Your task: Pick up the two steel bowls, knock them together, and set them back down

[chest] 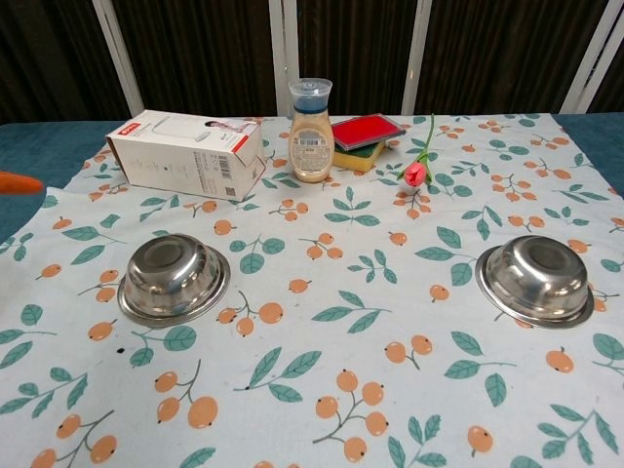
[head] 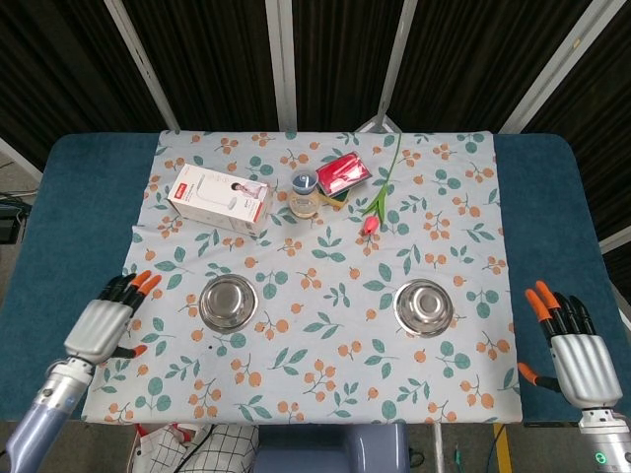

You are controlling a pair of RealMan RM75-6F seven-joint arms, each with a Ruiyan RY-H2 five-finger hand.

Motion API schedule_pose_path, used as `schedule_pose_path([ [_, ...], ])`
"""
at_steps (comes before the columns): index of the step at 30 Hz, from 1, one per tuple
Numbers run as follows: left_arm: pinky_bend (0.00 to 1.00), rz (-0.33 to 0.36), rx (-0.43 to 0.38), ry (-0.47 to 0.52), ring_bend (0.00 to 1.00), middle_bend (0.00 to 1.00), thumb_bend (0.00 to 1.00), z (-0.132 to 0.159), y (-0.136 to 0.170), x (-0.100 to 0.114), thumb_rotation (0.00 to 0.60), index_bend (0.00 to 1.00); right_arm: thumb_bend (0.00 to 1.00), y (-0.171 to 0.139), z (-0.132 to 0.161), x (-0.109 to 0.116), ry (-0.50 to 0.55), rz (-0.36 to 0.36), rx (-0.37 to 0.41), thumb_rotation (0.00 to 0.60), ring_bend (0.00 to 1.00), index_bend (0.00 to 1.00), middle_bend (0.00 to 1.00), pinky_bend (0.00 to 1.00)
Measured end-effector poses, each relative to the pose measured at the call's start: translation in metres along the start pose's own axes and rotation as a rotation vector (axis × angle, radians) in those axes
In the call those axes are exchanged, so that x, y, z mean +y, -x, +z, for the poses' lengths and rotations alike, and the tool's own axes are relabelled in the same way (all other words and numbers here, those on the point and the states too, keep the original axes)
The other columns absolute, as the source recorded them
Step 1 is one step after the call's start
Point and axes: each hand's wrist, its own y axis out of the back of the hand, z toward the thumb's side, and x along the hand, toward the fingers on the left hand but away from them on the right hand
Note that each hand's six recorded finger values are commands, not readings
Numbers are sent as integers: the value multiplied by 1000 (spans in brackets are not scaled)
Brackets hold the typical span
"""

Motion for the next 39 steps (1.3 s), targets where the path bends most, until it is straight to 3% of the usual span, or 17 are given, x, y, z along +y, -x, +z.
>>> schedule_pose_path([
  [8, 0, -51, -90, -16, 0, 0, 67, 61, -57, 1, 600, 0, 158, 1, 0, -4, 0, 31, 11, 600, 0, 0, 0, 0],
  [14, 0, -105, -151, 5, 0, 0, 68, 98, -79, -3, 600, 0, 158, -1, -2, 0, 8, 13, 4, 600, 0, 0, 0, 0],
  [29, 12, -187, -126, -50, 0, 30, 71, 107, -99, -23, 600, 0, 158, -4, -7, 8, 25, -12, -6, 600, 0, 0, 0, 0],
  [36, 104, -208, -109, -58, 40, 124, 83, 105, -106, -29, 600, 34, 158, -4, -6, 7, 28, -7, -3, 600, 0, 0, 0, 0],
  [39, 248, -219, -103, -63, 139, 232, 109, 104, -110, -32, 600, 117, 158, -5, -5, 6, 32, -3, 2, 600, 0, 0, 0, 0],
])
